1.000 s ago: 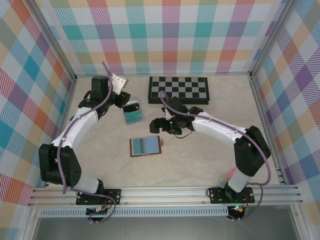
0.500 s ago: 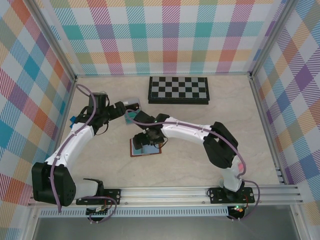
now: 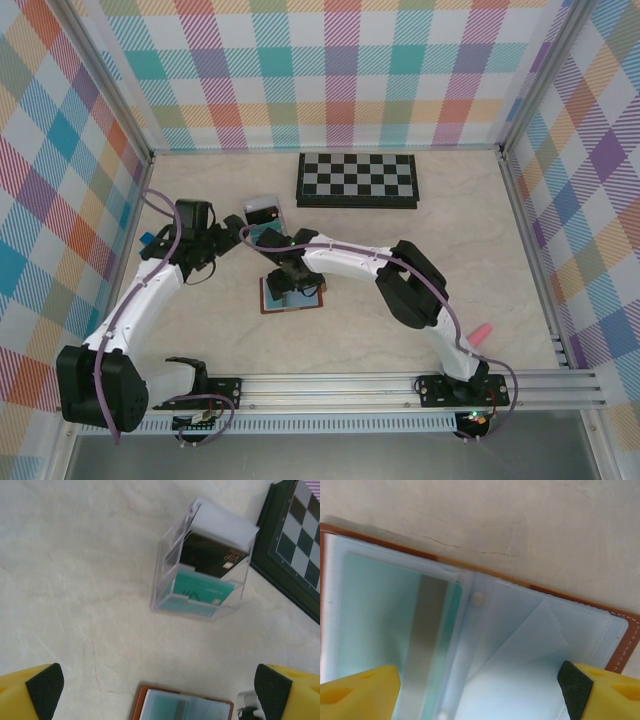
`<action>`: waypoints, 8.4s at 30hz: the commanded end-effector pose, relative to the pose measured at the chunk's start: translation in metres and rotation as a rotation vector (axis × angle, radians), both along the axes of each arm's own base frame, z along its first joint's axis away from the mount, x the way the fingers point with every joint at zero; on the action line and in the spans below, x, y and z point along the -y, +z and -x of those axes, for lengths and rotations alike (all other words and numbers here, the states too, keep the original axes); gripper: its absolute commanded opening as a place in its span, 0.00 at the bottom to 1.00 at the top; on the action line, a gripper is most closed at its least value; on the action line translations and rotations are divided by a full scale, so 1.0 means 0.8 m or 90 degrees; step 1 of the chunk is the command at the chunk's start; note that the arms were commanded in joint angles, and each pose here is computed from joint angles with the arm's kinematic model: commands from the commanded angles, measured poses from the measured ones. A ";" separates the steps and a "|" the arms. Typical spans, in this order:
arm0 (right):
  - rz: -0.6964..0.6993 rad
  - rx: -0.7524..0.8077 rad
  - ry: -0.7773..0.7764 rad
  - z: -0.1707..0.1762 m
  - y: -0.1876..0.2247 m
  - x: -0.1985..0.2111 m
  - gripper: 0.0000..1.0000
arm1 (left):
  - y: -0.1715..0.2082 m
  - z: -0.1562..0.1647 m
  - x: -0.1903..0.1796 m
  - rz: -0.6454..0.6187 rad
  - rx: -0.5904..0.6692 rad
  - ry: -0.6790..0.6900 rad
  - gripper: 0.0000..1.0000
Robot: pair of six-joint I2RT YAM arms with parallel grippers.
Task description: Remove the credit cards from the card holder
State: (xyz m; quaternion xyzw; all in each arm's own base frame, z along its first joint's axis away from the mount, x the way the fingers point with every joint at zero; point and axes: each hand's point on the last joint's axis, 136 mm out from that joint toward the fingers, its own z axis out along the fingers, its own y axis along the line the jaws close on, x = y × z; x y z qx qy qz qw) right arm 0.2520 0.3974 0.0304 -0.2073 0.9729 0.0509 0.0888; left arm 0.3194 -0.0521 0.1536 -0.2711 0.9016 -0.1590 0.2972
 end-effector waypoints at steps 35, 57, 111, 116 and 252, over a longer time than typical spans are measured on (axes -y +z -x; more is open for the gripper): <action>0.028 -0.052 -0.008 0.005 -0.045 0.038 0.67 | -0.129 0.078 0.123 0.302 -0.252 -0.223 0.29; 0.020 -0.061 -0.009 0.007 -0.045 0.037 0.65 | -0.159 0.082 0.113 0.212 -0.282 -0.231 0.26; -0.241 -0.054 -0.155 -0.020 0.128 -0.004 0.74 | -0.135 0.076 0.127 0.173 -0.218 -0.290 0.00; -0.243 -0.042 -0.202 -0.016 0.144 0.014 0.77 | -0.124 0.075 0.145 0.212 -0.204 -0.314 0.05; -0.110 -0.198 -0.026 -0.027 0.006 0.060 0.07 | -0.160 0.087 0.185 0.277 -0.202 -0.280 0.02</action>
